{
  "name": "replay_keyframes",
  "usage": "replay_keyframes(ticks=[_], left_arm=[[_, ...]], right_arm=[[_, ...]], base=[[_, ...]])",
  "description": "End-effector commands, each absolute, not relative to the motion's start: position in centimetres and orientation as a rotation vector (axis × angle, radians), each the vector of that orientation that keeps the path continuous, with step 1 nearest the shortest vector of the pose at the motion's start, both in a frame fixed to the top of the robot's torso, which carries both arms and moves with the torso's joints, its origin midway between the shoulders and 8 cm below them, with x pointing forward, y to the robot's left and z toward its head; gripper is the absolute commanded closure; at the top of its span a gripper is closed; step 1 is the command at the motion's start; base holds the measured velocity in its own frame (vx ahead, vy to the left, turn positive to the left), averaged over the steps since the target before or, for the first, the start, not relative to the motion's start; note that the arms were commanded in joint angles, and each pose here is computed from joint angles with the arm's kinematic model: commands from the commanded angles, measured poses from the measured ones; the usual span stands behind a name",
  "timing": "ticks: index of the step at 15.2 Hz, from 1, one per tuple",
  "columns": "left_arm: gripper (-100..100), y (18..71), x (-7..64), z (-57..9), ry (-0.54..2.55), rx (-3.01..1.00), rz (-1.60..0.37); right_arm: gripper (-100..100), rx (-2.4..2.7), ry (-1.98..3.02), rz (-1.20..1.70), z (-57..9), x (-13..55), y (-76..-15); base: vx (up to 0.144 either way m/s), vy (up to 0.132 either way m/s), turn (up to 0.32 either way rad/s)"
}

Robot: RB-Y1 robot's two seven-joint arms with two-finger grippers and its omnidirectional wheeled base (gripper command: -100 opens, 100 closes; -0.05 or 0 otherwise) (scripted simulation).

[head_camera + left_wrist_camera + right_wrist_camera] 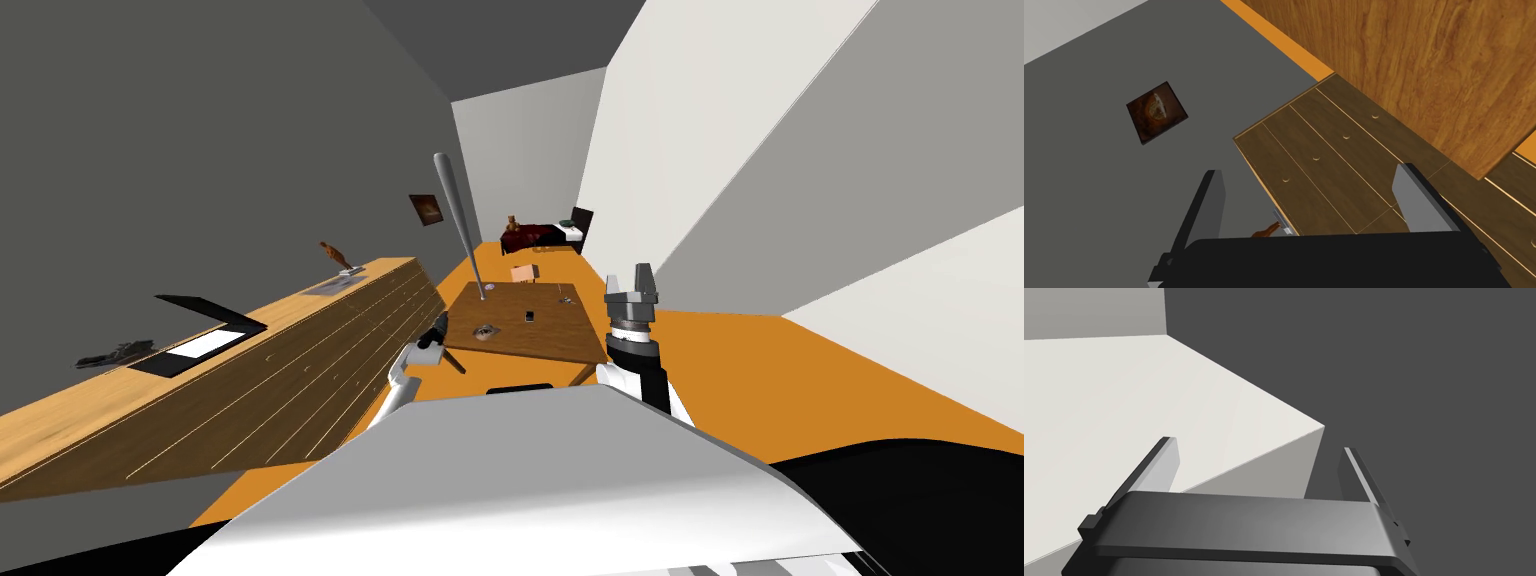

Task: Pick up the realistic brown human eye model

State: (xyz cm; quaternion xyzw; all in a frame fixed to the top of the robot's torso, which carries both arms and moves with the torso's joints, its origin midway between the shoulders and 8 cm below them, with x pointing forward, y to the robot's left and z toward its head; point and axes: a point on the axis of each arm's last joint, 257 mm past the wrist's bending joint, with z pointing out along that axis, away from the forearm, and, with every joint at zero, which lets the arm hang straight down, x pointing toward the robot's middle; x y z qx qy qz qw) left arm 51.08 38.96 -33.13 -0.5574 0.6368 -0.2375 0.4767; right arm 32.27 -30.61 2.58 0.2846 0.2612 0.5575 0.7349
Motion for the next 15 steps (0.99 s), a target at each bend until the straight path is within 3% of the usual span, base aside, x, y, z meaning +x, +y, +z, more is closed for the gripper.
replay_keyframes(ticks=[1, 15], left_arm=[[-100, 39.2, 50.9, -34.1, 1.571, -1.4, -0.55], [-100, 37.0, 50.2, -40.9, 1.678, -1.664, -0.395]], right_arm=[[0, 0.625, 0.574, 1.225, 2.6, 32.3, -30.6], [0, 0.625, 0.574, 1.225, 2.6, 32.3, -30.6]], base=[[0.019, 0.027, -0.07], [0.019, 0.034, -0.064]])
